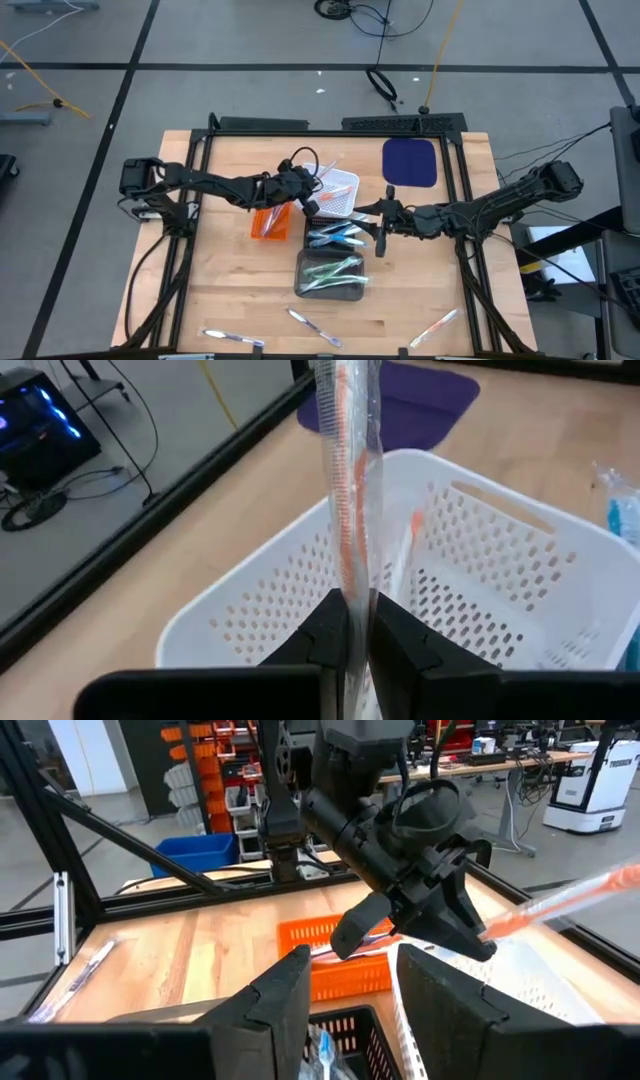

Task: Pick & Place Toothbrushes
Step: Put the top orange toothbrush into the white basket, then put the orange toothbrush into the white basket

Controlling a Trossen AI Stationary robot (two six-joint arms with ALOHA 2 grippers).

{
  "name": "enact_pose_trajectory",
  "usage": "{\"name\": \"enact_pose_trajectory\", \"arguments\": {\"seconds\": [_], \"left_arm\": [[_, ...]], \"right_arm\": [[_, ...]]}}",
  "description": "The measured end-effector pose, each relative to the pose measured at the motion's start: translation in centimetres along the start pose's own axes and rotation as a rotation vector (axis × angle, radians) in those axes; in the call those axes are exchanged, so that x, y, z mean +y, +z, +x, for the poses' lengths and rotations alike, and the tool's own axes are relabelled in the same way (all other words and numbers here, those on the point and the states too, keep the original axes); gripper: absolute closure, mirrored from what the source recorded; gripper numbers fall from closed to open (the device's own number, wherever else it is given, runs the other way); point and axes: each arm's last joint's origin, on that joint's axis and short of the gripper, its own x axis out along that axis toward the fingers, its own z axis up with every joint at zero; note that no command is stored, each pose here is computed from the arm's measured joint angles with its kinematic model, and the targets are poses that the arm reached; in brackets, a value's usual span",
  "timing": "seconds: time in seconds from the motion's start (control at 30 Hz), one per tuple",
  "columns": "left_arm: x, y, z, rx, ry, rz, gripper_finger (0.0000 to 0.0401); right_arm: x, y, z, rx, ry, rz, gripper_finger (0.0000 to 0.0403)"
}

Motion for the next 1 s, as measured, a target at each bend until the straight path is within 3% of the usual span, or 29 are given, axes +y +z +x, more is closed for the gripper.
{"name": "enact_pose_trajectory", "arguments": {"seconds": [0.13, 0.47, 0.67, 0.83, 1.0], "left_arm": [[-0.2, -0.3, 0.4, 0.003, -0.011, -0.002, 0.036], [-0.1, -0.2, 0.4, -0.004, -0.005, -0.021, 0.0237], [-0.1, -0.3, 0.4, 0.0, -0.004, -0.022, 0.0206], [-0.5, -0.3, 0.0, 0.021, -0.054, -0.01, 0.0203], [-1.5, -0.2, -0.8, 0.024, -0.149, 0.003, 0.0203]], "right_arm": [[0.0, 0.0, 0.0, 0.0, 0.0, 0.0, 0.026], [0.0, 0.0, 0.0, 0.003, -0.001, -0.002, 0.026], [0.0, -0.1, 0.0, 0.013, 0.009, -0.006, 0.0263], [0.5, -0.5, -0.1, 0.082, 0.177, 0.03, 0.0262], [1.6, -2.0, -0.8, 0.267, 0.388, 0.06, 0.0268]]}}
